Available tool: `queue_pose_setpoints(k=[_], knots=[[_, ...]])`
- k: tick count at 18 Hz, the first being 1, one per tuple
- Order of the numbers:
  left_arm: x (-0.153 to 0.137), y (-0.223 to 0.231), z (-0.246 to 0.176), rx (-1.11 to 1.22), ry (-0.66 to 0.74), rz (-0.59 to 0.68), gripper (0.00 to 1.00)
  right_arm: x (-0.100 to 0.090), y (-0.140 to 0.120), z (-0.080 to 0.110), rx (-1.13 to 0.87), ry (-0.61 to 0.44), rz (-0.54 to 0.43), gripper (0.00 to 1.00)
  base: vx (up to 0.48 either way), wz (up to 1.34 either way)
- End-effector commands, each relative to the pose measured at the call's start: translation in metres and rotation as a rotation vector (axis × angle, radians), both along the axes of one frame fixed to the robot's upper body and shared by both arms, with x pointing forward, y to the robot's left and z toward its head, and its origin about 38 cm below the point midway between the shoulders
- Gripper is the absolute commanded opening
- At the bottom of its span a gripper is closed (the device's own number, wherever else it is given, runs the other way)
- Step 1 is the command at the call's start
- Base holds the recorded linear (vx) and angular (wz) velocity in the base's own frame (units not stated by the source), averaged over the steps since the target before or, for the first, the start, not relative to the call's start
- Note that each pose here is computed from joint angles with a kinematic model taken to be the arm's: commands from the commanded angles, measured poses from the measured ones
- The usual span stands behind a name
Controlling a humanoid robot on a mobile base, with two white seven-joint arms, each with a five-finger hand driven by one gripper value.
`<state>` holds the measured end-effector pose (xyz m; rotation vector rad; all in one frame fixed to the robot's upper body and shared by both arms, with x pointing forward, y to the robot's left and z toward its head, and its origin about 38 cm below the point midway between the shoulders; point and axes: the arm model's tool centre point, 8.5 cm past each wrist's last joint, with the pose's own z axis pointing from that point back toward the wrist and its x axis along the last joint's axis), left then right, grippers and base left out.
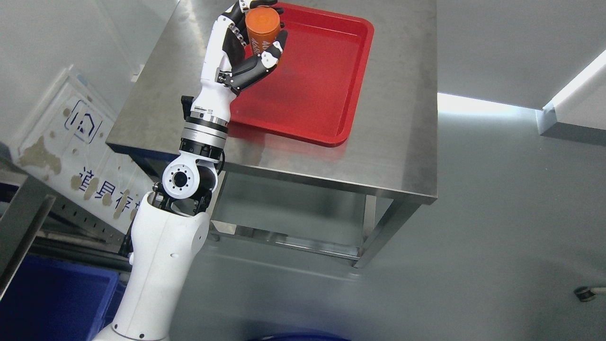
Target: Grab orange capacitor from left shelf to right desk
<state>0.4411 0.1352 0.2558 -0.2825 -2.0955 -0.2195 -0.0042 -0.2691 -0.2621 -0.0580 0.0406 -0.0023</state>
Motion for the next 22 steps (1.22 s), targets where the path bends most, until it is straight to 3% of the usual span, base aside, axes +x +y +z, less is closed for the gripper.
queue_pose_setpoints(k=[1, 10, 11, 13, 18, 22], knots=[[-0.004, -0.038, -0.019, 0.095, 0.074, -0.096, 0.04, 0.012, -0.011, 0.000, -0.015, -0.033, -0.003, 1.00, 0.272, -0.16], [-0.005, -0.042, -0.024, 0.115, 0.106, -0.103, 0.11, 0.012, -0.011, 0.000, -0.015, -0.033, -0.003, 1.00, 0.170, -0.11], [-0.005, -0.041, -0.023, 0.113, 0.104, -0.100, 0.20, 0.013, -0.011, 0.000, -0.015, -0.035, -0.003, 1.00, 0.062, -0.02], [-0.004, -0.038, -0.018, 0.104, 0.092, -0.092, 0.72, 0.013, -0.011, 0.000, -0.015, -0.035, -0.003, 1.00, 0.040, -0.03], [-0.005, -0.036, -0.011, 0.096, 0.069, -0.088, 1.00, 0.013, -0.011, 0.000, -0.015, -0.035, -0.003, 1.00, 0.002, 0.00], [0.008, 0.003, 0.030, 0.026, -0.073, -0.004, 1.00, 0.013, -0.011, 0.000, -0.015, -0.035, -0.003, 1.00, -0.008, 0.00]])
